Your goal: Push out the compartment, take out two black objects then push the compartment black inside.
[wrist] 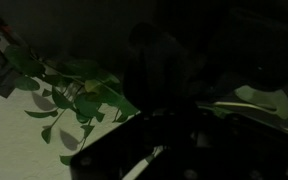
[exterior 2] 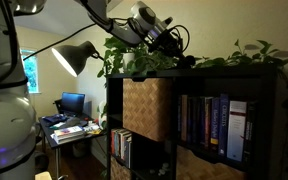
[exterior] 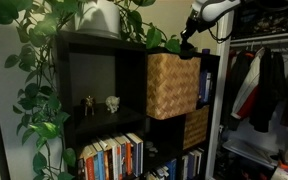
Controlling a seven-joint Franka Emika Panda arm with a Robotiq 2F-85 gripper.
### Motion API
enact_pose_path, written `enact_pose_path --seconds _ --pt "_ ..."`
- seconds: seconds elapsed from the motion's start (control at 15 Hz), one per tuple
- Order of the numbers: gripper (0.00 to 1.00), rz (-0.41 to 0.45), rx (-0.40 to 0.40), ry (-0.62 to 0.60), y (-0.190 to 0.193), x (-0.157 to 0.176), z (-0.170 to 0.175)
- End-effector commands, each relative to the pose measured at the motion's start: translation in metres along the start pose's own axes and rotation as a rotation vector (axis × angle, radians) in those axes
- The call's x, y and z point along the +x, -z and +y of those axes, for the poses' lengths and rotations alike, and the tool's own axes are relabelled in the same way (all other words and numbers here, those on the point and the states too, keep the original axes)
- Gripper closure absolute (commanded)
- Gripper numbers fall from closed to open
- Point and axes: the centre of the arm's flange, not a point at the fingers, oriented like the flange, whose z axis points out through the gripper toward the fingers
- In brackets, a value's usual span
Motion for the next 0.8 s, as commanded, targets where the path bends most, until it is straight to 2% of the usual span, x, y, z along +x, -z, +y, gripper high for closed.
enact_pose_path --seconds 0.0,0.53,0.6,0.73 --pt "0.59 0.019 0.040 -0.056 0.006 -0.008 0.002" --pt "0.07 0.015 0.106 -0.026 0.040 0.003 -0.008" --pt "0.02 0.012 0.123 -0.016 0.046 0.003 -0.011" --pt "0.00 -0.007 0.170 0.017 0.059 0.002 -0.020"
